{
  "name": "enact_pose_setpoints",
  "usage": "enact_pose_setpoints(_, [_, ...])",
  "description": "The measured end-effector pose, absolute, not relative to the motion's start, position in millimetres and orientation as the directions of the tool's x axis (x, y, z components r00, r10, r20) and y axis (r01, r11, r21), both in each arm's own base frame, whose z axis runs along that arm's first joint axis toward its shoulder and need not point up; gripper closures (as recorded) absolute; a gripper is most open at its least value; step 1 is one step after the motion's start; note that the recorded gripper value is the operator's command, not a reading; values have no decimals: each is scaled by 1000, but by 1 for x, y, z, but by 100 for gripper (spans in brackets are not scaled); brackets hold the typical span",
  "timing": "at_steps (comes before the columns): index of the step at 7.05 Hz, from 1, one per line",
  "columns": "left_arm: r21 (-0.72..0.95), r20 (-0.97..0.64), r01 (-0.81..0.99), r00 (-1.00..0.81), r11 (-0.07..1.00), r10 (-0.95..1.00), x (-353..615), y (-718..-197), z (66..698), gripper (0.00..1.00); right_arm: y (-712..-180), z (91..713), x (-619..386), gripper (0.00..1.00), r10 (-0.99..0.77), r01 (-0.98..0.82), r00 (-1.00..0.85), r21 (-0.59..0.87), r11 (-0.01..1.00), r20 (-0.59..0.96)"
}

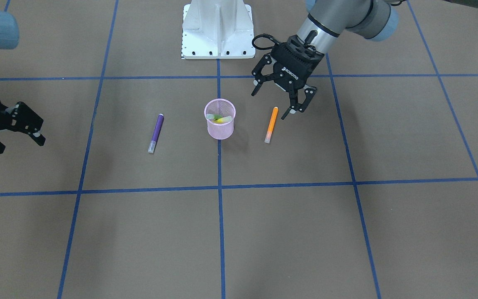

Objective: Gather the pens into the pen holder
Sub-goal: 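Withdraw the left arm while the right arm reaches toward the purple marker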

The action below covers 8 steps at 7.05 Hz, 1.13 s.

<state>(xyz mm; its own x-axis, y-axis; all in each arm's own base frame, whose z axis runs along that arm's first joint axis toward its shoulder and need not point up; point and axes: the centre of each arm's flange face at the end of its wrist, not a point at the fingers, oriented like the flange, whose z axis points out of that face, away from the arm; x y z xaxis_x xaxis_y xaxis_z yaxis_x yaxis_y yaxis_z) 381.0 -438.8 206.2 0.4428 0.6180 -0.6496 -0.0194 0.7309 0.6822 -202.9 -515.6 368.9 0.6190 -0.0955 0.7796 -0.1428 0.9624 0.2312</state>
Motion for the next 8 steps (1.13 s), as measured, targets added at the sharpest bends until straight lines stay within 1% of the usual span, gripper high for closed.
enact_pose_setpoints(1, [602, -687, -75, 459, 795, 564, 353, -457, 215, 0, -503, 363, -228, 0, -74, -153, 622, 215, 965, 779])
enact_pose_setpoints(3, [534, -713, -94, 483, 840, 507, 327, -471, 229, 0, -474, 351, -282, 0, -41, -172, 631, 191, 966, 775])
enact_pose_setpoints(5, [528, -715, -92, 488, 844, 500, 321, -472, 230, 0, -451, 341, -340, 0, -15, -181, 651, 174, 968, 759])
enact_pose_setpoints(8, [541, -715, -82, 479, 837, 509, 315, -466, 223, 0, -445, 311, -425, 2, 112, -239, 678, 74, 968, 727])
